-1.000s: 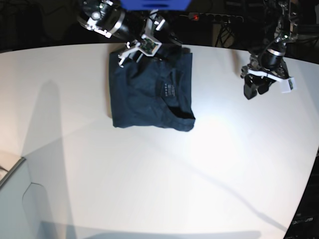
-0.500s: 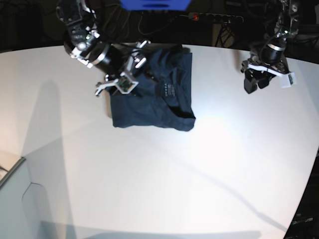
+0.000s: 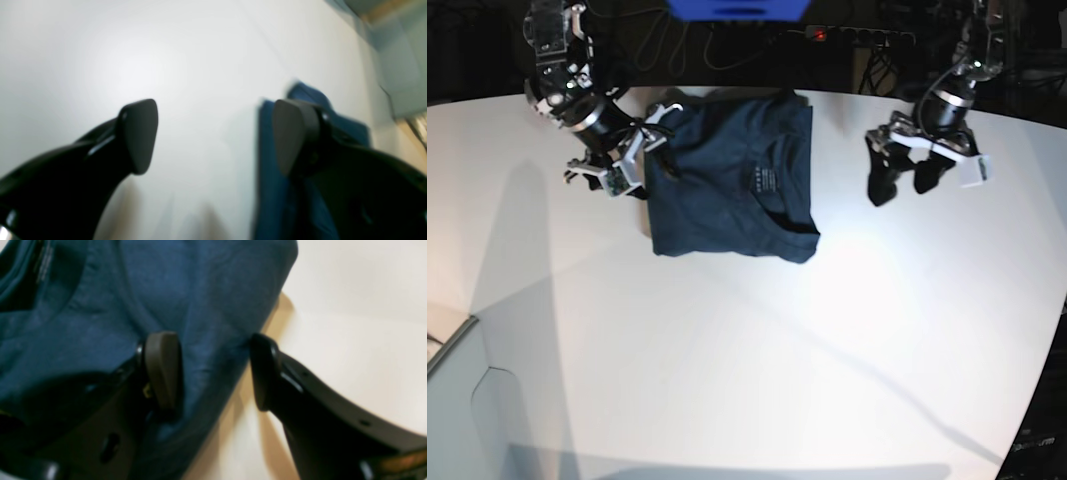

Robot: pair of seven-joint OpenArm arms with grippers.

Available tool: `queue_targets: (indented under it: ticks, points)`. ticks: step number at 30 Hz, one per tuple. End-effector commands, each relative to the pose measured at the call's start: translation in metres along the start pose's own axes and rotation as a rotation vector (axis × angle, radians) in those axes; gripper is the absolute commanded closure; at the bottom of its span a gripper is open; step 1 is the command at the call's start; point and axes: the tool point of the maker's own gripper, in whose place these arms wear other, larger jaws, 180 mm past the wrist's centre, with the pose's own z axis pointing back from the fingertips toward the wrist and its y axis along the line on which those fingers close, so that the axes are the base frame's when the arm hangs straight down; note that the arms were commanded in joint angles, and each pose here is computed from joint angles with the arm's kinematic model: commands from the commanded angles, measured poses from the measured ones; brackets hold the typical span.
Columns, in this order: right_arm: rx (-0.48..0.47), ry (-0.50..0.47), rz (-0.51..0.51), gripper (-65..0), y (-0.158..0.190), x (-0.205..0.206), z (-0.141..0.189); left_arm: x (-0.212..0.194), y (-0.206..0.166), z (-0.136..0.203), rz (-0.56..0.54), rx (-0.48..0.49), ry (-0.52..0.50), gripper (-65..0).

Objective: Layout the t-shirt on the table in an organized manner, then fold the t-shirt properly
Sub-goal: 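Grasp the folded shirt's edge with the left gripper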

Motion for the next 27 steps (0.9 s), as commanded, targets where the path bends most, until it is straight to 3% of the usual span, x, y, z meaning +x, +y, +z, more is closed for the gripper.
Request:
queue_targets:
  ticks: [1, 8, 13, 24, 27]
  points:
    - [0.004, -0.039, 0.0, -34.1, -0.002, 0.009, 0.004, 0.011, -0.011, 0.0, -0.006, -0.039, -0.036, -51.9]
    - [-0.02, -0.095, 0.044, -34.1, -0.001, 0.032, 0.023, -0.021, -0.06, -0.018, 0.0, -0.166, 0.047, -51.9]
    - [-0.026, -0.144, 0.079, -34.1, 0.003, 0.052, 0.035, -0.048, -0.068, -0.033, 0.005, -0.193, 0.121, -51.9]
    - [-0.026, -0.14, 0.079, -34.1, 0.003, 0.051, 0.036, -0.107, -0.08, -0.045, -0.015, -0.231, 0.283, -51.5]
    - [-0.027, -0.142, 0.08, -34.1, 0.003, 0.052, 0.036, -0.109, -0.08, -0.047, -0.018, -0.232, 0.288, -43.3]
